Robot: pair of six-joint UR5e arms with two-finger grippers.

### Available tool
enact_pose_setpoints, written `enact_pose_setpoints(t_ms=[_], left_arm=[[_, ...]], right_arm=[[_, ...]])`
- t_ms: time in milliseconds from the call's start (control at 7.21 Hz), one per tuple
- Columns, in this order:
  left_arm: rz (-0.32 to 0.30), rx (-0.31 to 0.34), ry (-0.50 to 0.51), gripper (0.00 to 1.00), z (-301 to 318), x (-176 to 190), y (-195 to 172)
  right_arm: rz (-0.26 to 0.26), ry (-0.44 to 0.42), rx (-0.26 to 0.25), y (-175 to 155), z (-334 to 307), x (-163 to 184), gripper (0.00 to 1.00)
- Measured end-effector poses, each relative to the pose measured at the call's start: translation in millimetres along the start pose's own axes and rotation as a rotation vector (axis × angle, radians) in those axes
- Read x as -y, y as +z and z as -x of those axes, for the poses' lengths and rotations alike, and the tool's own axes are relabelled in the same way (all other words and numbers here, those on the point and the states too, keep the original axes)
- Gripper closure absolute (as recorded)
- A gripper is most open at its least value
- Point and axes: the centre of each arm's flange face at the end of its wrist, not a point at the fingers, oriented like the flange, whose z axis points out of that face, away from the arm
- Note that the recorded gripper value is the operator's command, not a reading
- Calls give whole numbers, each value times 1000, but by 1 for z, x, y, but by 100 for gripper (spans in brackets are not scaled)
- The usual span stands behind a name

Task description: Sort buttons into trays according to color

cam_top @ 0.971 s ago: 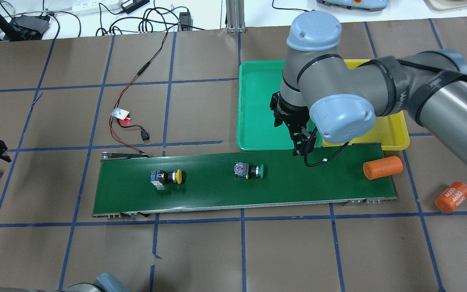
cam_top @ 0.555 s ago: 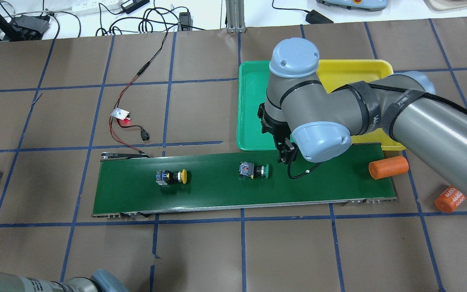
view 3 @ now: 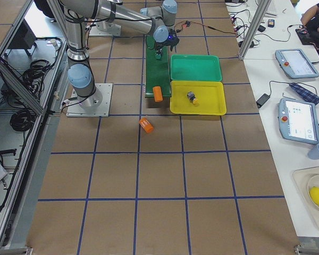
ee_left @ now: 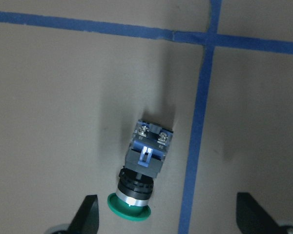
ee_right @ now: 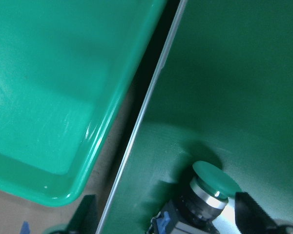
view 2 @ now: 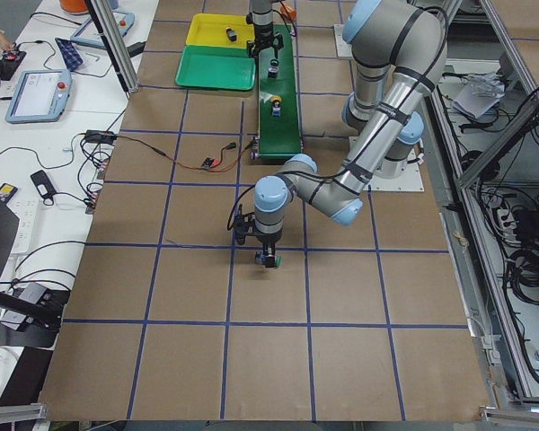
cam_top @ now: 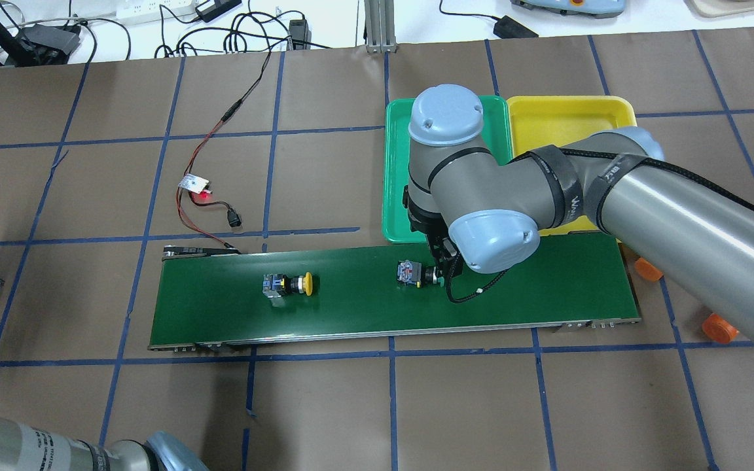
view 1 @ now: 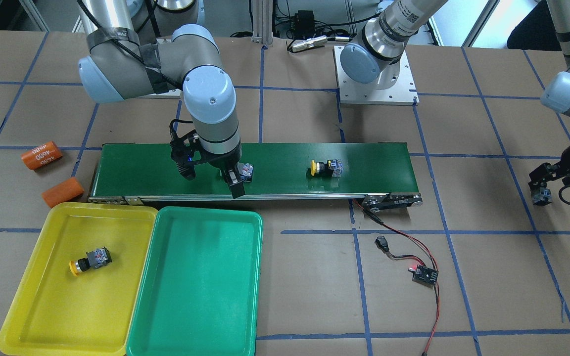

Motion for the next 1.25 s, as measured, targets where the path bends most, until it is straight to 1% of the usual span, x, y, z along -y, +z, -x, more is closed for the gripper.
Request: enact_pose_setpoints(t_ms=[139,277,416,555,694,832,971,1110,1249], left_arm=[[7,-8,11,57,4,3,11],[14,-16,15,85,5,5,18],[18,-22,16,96,5,5,22],[21,-26,14,99,3,5,24],[21,-27,4,99,1,4,21],[20,-25,-28,99,-2,4,10],[24,-26,-108,99,-7,6,-11],[33,-31,-234,99,-22,10,-38],[49,-37,-384,99,-49,15,-63]], right_arm=[[2,1,-16,7,-3,0,12],[1,2,-30,15,-8,1,74],[-1,5,-34,18,-10,4,96],[0,14,-31,19,-9,8,100],[1,22,-23,16,-8,12,100],[3,27,-11,13,-6,17,100],[5,26,0,8,-4,20,100],[2,25,19,-2,0,22,100],[-6,30,55,-20,10,28,100]])
